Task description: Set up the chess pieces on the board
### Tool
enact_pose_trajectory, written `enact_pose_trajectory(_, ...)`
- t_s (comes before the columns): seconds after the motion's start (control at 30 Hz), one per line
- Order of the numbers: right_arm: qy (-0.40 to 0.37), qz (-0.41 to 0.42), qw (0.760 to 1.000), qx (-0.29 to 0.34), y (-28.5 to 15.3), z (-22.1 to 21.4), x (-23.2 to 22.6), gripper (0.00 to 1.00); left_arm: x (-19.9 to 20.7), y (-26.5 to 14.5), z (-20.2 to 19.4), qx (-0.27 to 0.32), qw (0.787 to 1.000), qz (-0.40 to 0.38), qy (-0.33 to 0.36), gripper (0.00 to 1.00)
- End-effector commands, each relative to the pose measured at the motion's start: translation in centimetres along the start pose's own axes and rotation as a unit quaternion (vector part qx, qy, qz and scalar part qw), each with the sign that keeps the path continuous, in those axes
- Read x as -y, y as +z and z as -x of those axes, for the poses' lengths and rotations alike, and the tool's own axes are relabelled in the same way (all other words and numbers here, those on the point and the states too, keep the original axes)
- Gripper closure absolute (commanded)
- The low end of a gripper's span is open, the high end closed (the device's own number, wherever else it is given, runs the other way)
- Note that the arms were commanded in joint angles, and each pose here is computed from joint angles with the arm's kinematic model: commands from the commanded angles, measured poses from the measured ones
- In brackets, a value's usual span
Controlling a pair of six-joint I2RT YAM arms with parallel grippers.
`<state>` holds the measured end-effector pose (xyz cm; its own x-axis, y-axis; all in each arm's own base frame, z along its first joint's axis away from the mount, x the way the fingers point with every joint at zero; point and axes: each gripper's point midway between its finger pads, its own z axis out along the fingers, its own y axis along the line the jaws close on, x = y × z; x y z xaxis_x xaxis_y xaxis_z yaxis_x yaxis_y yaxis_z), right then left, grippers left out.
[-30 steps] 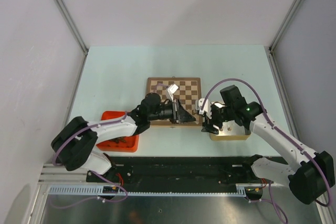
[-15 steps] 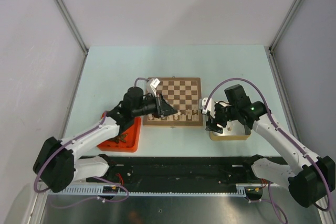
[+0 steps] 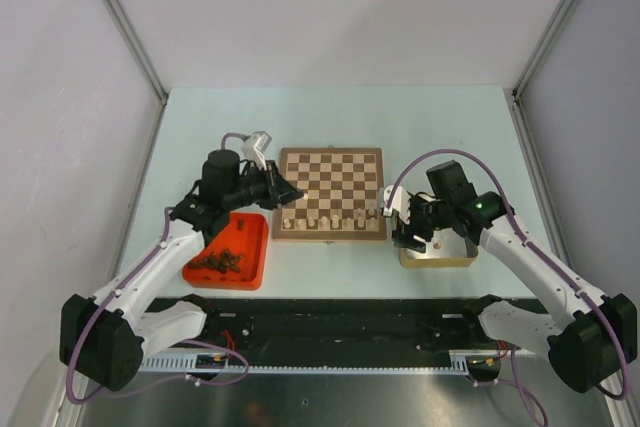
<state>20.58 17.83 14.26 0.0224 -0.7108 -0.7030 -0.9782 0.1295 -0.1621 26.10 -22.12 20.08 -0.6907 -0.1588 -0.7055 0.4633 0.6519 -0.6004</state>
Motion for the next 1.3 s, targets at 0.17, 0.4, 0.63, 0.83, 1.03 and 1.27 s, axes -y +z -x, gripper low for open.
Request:
enact_pose_trajectory(0.17, -0.014, -0.021, 1.000, 0.001, -0.7, 0.9, 1.3, 0.30, -2.1, -2.5, 3.2, 0.025, 0.993, 0.090, 0.068, 1.00)
enact_pose_trajectory(0.4, -0.017, -0.020, 1.000, -0.004, -0.7, 0.6, 1.3, 0.30, -5.5, -3.0, 3.6, 0.016, 0.982, 0.172, 0.083, 1.00)
enact_pose_trajectory(0.63, -0.018, -0.018, 1.000, -0.008, -0.5, 0.4, 1.2, 0.30, -8.5, -2.0, 3.4, -0.015, 0.970, 0.230, 0.082, 1.00)
enact_pose_trajectory(0.83, -0.018, -0.019, 1.000, -0.008, -0.6, 0.4, 1.2, 0.30, -9.9, -0.2, 2.4, -0.049, 0.967, 0.239, 0.068, 1.00)
enact_pose_trajectory(1.03, -0.019, -0.018, 1.000, -0.011, -0.6, 0.3, 1.2, 0.30, -10.7, 1.5, 1.6, -0.073, 0.959, 0.263, 0.073, 1.00)
enact_pose_trajectory(1.27, -0.021, -0.016, 1.000, -0.014, -0.4, 0.1, 1.2, 0.30, -11.6, 3.4, -0.2, -0.105, 0.949, 0.286, 0.084, 1.00)
